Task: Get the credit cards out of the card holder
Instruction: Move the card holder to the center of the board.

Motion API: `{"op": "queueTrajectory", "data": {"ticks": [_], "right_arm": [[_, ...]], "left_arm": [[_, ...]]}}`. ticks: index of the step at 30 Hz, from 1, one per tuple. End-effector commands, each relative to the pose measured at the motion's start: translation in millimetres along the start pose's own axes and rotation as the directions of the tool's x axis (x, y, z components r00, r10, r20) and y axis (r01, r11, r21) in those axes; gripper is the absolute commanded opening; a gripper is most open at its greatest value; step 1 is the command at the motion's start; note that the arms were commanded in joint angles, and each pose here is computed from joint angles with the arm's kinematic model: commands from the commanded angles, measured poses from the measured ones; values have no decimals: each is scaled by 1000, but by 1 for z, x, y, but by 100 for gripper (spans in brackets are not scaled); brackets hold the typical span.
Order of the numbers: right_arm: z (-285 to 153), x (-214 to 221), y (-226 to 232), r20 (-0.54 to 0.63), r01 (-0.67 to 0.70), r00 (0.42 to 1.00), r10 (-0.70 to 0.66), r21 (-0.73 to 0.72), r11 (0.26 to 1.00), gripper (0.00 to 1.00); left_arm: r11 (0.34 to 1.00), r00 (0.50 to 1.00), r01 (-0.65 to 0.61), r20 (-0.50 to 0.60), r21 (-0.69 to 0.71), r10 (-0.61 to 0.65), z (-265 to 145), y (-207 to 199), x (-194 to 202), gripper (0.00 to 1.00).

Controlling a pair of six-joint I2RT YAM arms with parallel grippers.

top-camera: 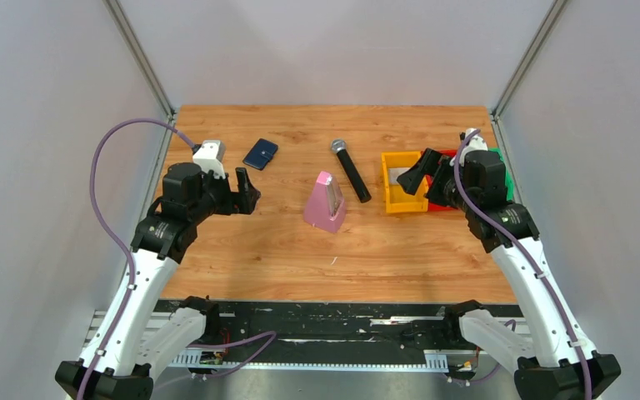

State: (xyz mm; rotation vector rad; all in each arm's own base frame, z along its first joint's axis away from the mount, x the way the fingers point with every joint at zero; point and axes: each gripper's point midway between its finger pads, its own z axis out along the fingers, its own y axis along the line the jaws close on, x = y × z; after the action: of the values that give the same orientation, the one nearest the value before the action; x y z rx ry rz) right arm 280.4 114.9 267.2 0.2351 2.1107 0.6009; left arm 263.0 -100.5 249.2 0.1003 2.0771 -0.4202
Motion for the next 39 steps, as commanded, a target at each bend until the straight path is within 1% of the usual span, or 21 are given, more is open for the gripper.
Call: {"op": "queueTrajectory", "data": {"ticks": [1,7,11,13,14,16,19,21,22,23,24,25,26,27,28,30,31,33,36,37,39], "right_arm": [[-6,-12,12,52,24,998,-21,-57,998,100],[-12,-17,19,66,30,998,-25,-83,996,100],[-14,-19,23,67,33,997,-26,-102,994,100],[-16,-19,25,68,33,997,-26,-109,994,100],[-16,-19,25,69,34,997,-26,-112,993,100],[-19,-20,27,76,38,997,-29,-122,992,100],[-26,-22,33,102,72,993,-56,-155,985,100],[-32,-22,40,127,108,988,-83,-203,973,100],[-36,-22,45,140,125,986,-94,-231,965,100],[-39,-23,49,151,135,984,-99,-251,959,100],[-42,-23,52,158,142,982,-102,-270,952,100],[-44,-24,55,166,148,981,-103,-283,948,100],[-45,-24,57,169,151,980,-105,-293,944,99],[-47,-25,59,174,156,979,-106,-302,940,99],[-47,-26,60,177,156,979,-105,-307,939,99],[-47,-27,61,178,151,979,-99,-312,938,99],[-48,-28,63,181,151,979,-96,-318,936,99],[-49,-30,66,178,144,980,-88,-330,933,99],[-50,-30,72,169,138,982,-82,-356,924,98],[-49,-30,73,166,135,983,-79,-361,923,98],[-47,-29,74,155,125,985,-72,-369,921,98]], "left_arm": [[1000,999,-8,41,6,8,0,-2,-11,100],[1000,999,-1,44,-5,1,1,-1,-13,100],[999,999,20,50,-42,-18,3,5,-15,100],[996,998,40,61,-84,-34,6,13,-16,99],[990,996,57,76,-129,-48,8,21,-18,99],[982,994,68,96,-179,-51,12,30,-22,95],[968,992,64,118,-241,-36,20,42,-29,92],[950,991,77,128,-302,-40,29,54,-35,91],[939,992,89,117,-331,-52,39,63,-34,91],[938,991,102,120,-330,-65,44,64,-39,91],[940,992,115,91,-321,-90,57,70,-36,91],[940,988,142,97,-311,-117,63,70,-41,91],[935,987,161,73,-316,-145,78,77,-37,91],[928,981,191,87,-320,-172,83,82,-42,90],[921,979,202,71,-333,-189,98,89,-38,90],[903,968,248,67,-351,-240,120,102,-35,86],[890,960,278,63,-360,-274,135,111,-33,81],[869,940,332,53,-366,-337,157,122,-27,75],[853,913,396,41,-341,-407,187,132,-21,70],[843,899,420,28,-335,-437,199,136,-12,70],[833,883,453,33,-317,-468,216,141,-9,68]]}}
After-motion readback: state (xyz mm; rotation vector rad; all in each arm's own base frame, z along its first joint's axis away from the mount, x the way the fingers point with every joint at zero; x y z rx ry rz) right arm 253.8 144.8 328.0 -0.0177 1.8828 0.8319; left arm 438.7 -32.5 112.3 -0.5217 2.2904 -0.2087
